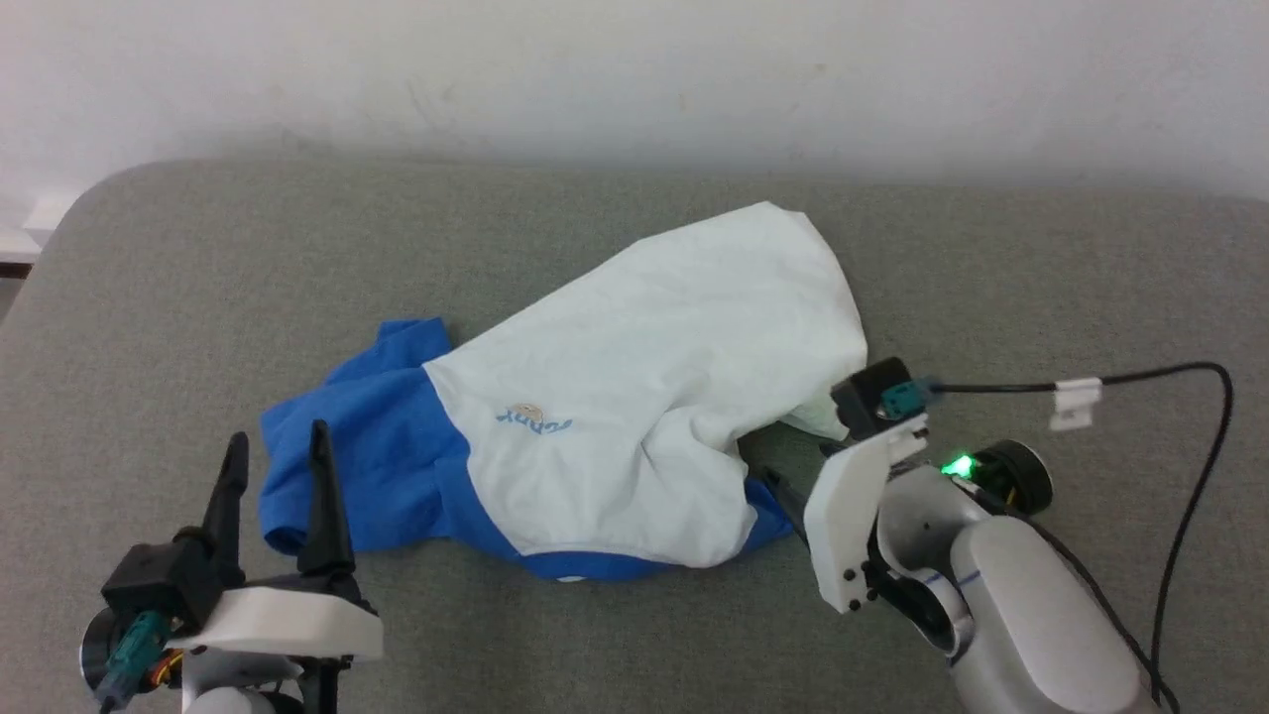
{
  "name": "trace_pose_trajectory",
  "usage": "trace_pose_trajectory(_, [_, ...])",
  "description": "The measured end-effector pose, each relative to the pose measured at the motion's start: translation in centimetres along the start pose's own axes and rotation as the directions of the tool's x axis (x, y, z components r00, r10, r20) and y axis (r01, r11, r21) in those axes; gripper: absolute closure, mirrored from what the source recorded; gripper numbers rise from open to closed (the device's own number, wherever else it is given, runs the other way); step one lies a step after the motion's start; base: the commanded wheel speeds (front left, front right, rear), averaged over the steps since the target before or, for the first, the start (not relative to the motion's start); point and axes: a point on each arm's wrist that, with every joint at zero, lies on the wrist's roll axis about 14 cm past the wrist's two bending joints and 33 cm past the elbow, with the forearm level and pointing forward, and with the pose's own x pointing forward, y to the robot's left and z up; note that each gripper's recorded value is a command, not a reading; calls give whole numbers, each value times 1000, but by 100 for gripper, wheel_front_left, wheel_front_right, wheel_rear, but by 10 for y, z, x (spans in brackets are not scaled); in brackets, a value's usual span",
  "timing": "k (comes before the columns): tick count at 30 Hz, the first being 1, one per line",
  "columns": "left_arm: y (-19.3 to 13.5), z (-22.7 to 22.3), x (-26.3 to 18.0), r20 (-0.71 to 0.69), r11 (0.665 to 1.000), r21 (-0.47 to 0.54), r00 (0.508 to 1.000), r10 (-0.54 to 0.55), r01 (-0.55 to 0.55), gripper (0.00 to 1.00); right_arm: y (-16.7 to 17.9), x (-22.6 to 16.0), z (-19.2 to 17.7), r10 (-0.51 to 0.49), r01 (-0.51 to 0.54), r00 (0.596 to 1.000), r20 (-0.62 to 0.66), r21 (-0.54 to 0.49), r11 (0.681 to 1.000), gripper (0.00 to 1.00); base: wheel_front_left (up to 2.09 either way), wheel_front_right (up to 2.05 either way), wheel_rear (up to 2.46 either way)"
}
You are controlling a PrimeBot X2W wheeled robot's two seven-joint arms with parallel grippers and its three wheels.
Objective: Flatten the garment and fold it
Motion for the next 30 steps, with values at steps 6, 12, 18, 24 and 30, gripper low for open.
trace_pose_trajectory(6, [-2,-14,6,-40,1000,19,999,-8,9,0,14,29,-17,20,-48,984,-178,-153,987,0,0,0,0])
trace_pose_trajectory(12, [0,-21,11,-57,1000,25,998,2,-1,0,28,43,-45,47,-122,940,-338,-204,971,65,0,0,0])
trace_pose_trajectory(18, [-1,-26,11,-68,1000,16,998,9,-8,0,27,47,-26,75,-109,969,-235,-134,985,100,0,0,0])
trace_pose_trajectory(24, [-12,-26,14,-61,1000,-4,998,-17,17,0,-36,19,21,-70,67,996,51,53,996,100,0,0,0])
trace_pose_trajectory(30, [-24,-29,17,-69,998,-25,996,-53,51,0,-139,-49,7,-388,348,914,121,260,901,100,0,0,0])
